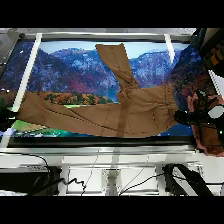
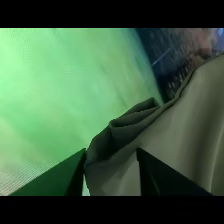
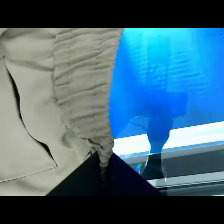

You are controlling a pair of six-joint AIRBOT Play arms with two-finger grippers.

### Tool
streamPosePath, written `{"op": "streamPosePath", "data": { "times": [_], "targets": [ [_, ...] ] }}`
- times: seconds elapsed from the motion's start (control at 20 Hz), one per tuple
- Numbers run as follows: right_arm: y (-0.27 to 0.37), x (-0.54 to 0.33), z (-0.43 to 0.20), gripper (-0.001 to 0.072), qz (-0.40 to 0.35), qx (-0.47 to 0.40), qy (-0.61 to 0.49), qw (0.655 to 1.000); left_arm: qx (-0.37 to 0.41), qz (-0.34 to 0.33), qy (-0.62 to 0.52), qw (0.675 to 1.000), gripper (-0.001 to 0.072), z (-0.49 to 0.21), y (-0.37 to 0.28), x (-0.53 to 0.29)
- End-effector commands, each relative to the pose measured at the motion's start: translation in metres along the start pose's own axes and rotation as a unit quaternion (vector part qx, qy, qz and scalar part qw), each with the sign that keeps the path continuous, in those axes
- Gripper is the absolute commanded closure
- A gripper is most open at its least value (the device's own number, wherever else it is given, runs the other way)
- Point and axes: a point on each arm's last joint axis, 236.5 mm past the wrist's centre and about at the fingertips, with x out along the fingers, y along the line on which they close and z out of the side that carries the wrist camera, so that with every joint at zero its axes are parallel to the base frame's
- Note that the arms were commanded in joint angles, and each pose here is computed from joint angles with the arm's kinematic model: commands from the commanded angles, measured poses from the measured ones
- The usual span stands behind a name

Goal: Fold the clothes and pants, and hang the long-sleeved shirts on hangers.

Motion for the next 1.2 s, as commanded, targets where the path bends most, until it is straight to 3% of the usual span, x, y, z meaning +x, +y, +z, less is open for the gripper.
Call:
{"op": "streamPosePath", "data": {
  "times": [0.0,0.1,0.35,0.6,1.15],
  "targets": [
    [0.002,0.0,0.0,0.0682,0.003,0.002,-0.001,1.0,0.016,-0.005,0.017,1.0,0.0472,-0.01,-0.006,0.015],
    [0.002,0.0,0.0,0.0682,0.004,0.002,-0.001,1.0,0.026,-0.011,0.028,0.999,0.0693,-0.015,-0.014,0.016],
    [0.002,0.0,-0.003,0.0682,0.003,0.026,0.006,1.0,0.047,-0.004,-0.054,0.997,0.0689,0.022,-0.025,-0.043],
    [0.004,-0.001,-0.015,0.0682,0.005,0.063,0.032,0.997,0.055,0.118,-0.085,0.988,0.0689,0.027,0.029,-0.113],
    [0.004,0.015,-0.087,0.0683,0.005,0.094,0.156,0.983,0.065,0.175,-0.033,0.982,0.0689,0.001,0.062,-0.116]
  ]
}}
